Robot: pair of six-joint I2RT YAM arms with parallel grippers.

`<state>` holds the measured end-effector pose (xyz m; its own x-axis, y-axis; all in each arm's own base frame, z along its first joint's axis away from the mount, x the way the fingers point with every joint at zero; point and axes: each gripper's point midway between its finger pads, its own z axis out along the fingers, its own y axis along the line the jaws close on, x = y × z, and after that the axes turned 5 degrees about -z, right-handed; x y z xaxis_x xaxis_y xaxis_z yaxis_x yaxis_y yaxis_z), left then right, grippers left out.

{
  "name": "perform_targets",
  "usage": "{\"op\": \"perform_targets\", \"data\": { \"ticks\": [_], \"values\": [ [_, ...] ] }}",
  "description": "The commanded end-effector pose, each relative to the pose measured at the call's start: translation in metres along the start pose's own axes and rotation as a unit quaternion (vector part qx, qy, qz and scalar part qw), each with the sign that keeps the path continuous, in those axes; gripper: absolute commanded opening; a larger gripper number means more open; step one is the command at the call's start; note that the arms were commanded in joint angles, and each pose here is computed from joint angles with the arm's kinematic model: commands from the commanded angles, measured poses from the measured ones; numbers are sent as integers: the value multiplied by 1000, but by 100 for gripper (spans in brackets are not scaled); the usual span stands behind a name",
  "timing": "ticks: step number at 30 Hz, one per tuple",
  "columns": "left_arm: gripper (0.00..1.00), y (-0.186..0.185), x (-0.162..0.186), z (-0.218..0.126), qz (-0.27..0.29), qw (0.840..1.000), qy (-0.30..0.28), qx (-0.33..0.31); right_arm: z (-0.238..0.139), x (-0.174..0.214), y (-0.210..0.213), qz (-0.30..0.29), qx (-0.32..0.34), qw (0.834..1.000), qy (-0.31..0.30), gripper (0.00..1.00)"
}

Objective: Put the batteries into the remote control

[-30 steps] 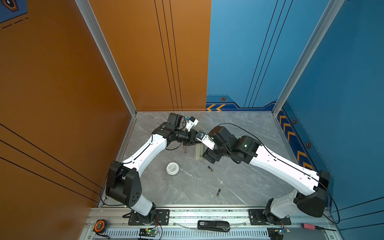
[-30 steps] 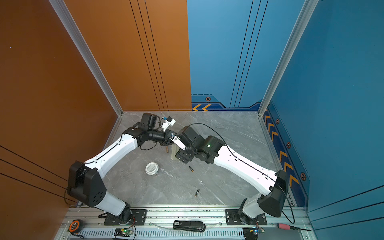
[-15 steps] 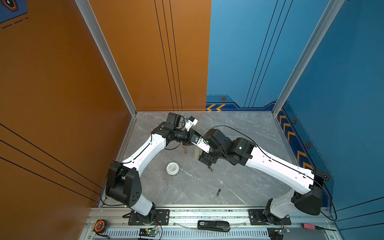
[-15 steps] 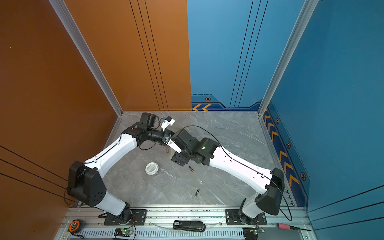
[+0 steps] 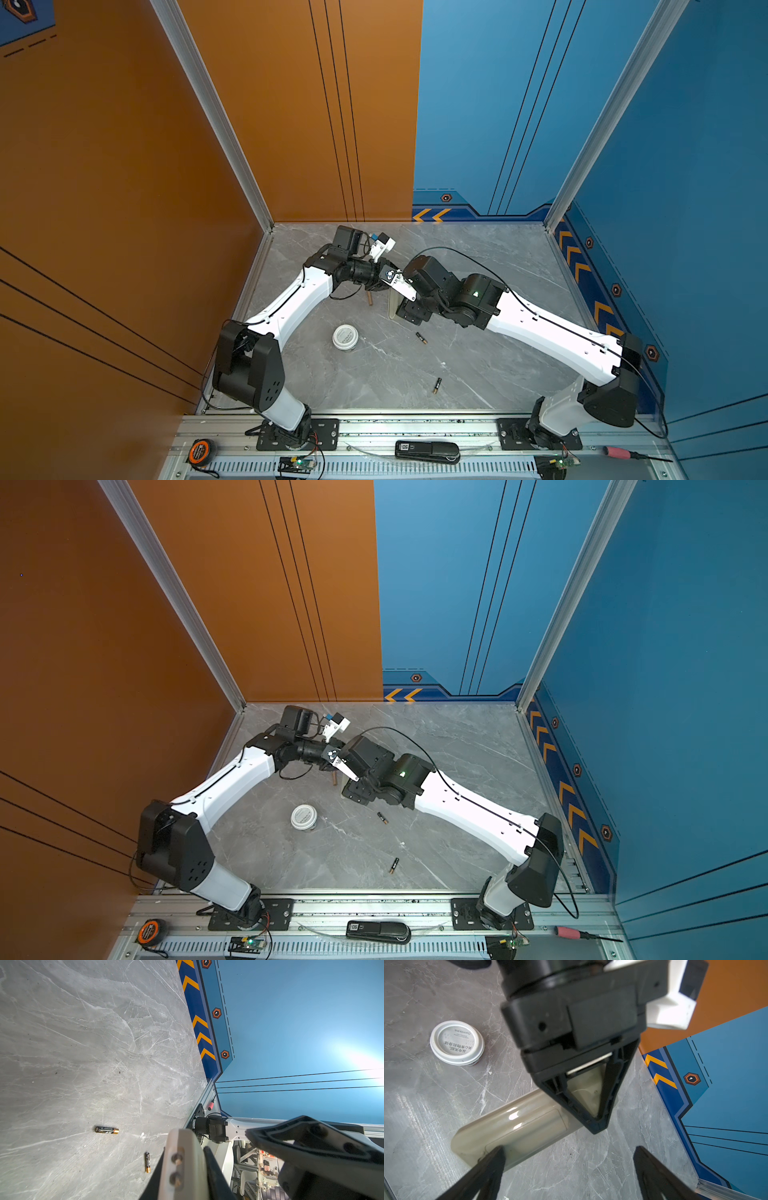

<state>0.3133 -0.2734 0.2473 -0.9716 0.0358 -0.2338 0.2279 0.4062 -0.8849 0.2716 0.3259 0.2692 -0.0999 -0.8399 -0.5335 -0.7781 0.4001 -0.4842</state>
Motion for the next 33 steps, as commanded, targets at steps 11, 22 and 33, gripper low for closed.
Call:
{"op": "perform_targets", "data": {
  "ticks": [11,22,33],
  "values": [
    [0,-22,10,-4,0,999,24,39,-10,-1,11,-2,-28,999,-34,100],
    [0,-29,19,-4,9,998,36,52,-15,1,13,-10,-40,998,-49,100],
    [0,-42,31,-11,16,997,41,67,-7,8,6,-37,-8,999,-39,100]
  ]
}}
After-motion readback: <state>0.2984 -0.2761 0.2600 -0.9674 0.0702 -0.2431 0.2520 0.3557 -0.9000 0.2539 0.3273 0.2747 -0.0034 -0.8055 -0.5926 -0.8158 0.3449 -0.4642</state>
